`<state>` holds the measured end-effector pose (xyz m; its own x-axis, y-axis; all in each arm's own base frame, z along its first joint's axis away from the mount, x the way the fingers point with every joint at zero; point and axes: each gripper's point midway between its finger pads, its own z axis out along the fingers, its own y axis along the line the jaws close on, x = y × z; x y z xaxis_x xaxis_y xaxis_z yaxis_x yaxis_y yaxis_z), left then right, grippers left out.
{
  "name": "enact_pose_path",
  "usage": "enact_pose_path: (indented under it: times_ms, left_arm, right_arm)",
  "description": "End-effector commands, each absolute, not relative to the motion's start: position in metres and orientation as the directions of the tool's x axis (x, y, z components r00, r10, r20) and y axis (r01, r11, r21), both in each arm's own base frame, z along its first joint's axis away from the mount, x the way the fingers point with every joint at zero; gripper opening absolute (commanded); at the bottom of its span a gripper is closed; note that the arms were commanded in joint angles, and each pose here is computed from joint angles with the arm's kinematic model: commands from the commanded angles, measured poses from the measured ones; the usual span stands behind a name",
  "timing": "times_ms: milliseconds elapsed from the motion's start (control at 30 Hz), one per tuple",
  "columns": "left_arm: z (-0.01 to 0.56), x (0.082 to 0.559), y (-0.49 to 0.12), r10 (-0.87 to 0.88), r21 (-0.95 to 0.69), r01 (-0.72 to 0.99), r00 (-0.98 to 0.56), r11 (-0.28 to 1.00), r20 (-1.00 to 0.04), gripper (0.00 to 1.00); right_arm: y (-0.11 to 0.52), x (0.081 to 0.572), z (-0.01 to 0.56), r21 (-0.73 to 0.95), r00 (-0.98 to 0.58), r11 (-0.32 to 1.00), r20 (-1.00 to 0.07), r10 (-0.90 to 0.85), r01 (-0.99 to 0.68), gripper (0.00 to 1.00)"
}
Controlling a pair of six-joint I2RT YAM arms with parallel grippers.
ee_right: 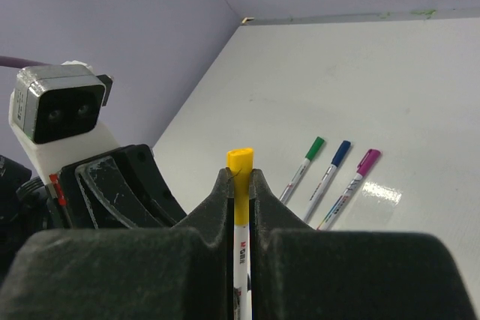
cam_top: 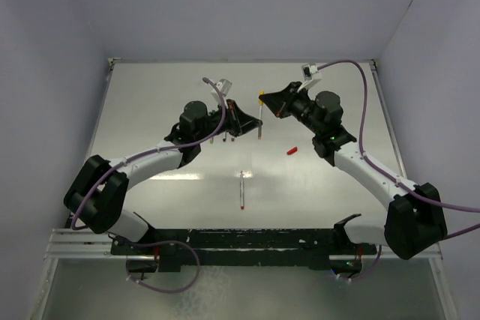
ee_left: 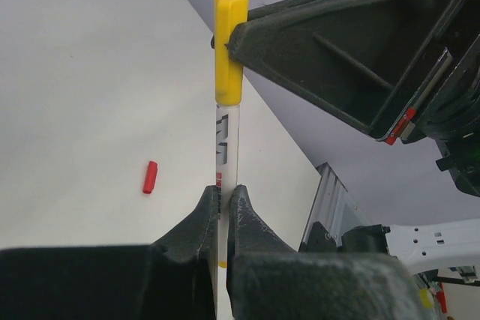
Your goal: Insert the pens into the pen caps
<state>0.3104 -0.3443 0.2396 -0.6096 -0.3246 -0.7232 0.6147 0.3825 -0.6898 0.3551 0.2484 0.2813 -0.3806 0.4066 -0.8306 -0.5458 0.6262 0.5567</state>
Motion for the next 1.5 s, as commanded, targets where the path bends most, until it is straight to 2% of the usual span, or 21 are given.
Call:
enact_pose_path:
  times_ms: [0, 733, 933, 1100, 1233, 1300, 1400, 1467]
  left_arm:
    - [0.343, 0.341, -0.322, -0.554, -0.584, 0.743, -0.349, 0.328, -0.756, 0.00]
    - [0.377, 0.375, -0.291, -0.617, -0.551, 0.757, -0.255, 0.352, -0.745, 0.00]
    - [0.360, 0.375, -0.294, -0.580, -0.568, 0.741, -0.299, 0.359, -0.758, 0.00]
    - [0.323, 0.371, -0.296, -0.509, -0.612, 0.684, -0.391, 0.397, -0.767, 0.00]
    - [0.273, 0.366, -0.294, -0.385, -0.628, 0.607, -0.496, 0.487, -0.778, 0.00]
    - [0.243, 0.364, -0.289, -0.317, -0.625, 0.555, -0.553, 0.549, -0.770, 0.00]
    - [0.201, 0.362, -0.281, -0.237, -0.610, 0.478, -0.630, 0.632, -0.740, 0.00]
    - [0.179, 0.364, -0.278, -0.195, -0.591, 0.439, -0.667, 0.677, -0.719, 0.00]
  right_arm:
    - [0.268, 0.327, 0.252, 0.568, -0.516, 0.560, -0.813, 0.270, -0.603, 0.00]
    - [0.286, 0.303, 0.178, 0.554, -0.678, 0.595, -0.735, 0.020, -0.583, 0.00]
    - [0.281, 0.315, 0.183, 0.525, -0.651, 0.647, -0.757, 0.057, -0.553, 0.00]
    - [0.277, 0.332, 0.206, 0.482, -0.580, 0.680, -0.808, 0.101, -0.553, 0.00]
    - [0.273, 0.341, 0.229, 0.438, -0.514, 0.698, -0.850, 0.117, -0.566, 0.27]
    - [0.272, 0.349, 0.260, 0.412, -0.448, 0.699, -0.882, 0.145, -0.584, 0.40]
    - [0.264, 0.358, 0.295, 0.370, -0.343, 0.725, -0.919, 0.194, -0.581, 0.50]
    - [0.257, 0.360, 0.310, 0.357, -0.301, 0.745, -0.928, 0.218, -0.564, 0.52]
